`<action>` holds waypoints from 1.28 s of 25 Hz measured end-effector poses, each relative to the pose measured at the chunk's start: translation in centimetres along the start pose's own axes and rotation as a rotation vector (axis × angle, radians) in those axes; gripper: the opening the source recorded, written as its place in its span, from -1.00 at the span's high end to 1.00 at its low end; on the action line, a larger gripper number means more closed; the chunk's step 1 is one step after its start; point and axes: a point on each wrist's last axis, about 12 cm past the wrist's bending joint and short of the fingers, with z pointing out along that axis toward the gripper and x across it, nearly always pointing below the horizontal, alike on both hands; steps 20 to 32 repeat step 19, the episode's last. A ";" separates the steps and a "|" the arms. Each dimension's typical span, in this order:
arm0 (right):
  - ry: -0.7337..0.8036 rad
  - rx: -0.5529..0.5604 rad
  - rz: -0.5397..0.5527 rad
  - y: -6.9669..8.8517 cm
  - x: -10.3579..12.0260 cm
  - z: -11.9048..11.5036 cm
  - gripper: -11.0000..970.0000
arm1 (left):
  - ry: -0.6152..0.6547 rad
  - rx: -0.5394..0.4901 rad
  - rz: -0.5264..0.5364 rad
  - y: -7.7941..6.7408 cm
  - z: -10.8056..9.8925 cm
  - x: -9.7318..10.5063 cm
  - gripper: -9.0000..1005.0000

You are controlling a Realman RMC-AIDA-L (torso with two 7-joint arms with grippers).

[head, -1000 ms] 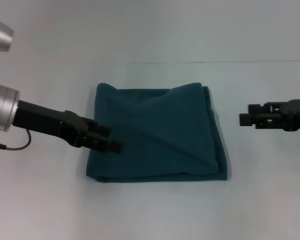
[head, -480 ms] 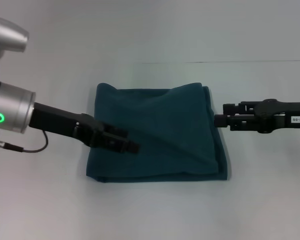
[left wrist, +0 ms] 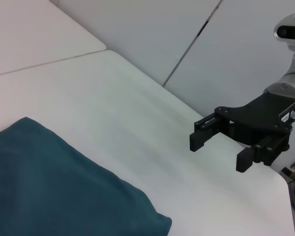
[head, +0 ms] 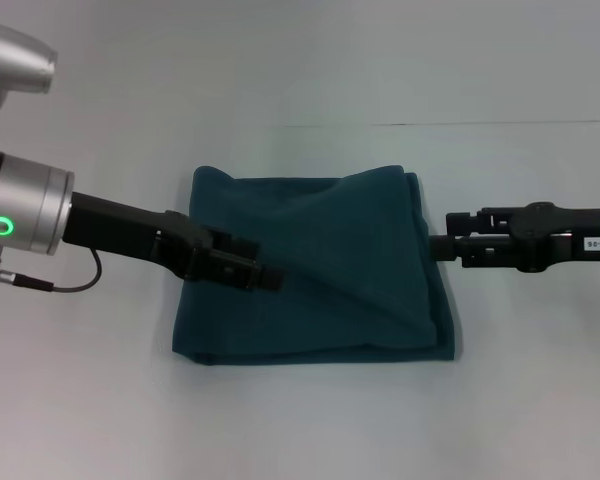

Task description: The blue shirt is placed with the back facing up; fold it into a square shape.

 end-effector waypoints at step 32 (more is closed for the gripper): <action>0.023 0.000 -0.154 0.2 -0.5 -0.4 -0.48 | -0.001 -0.011 0.011 0.0 0.0 -0.9 -0.59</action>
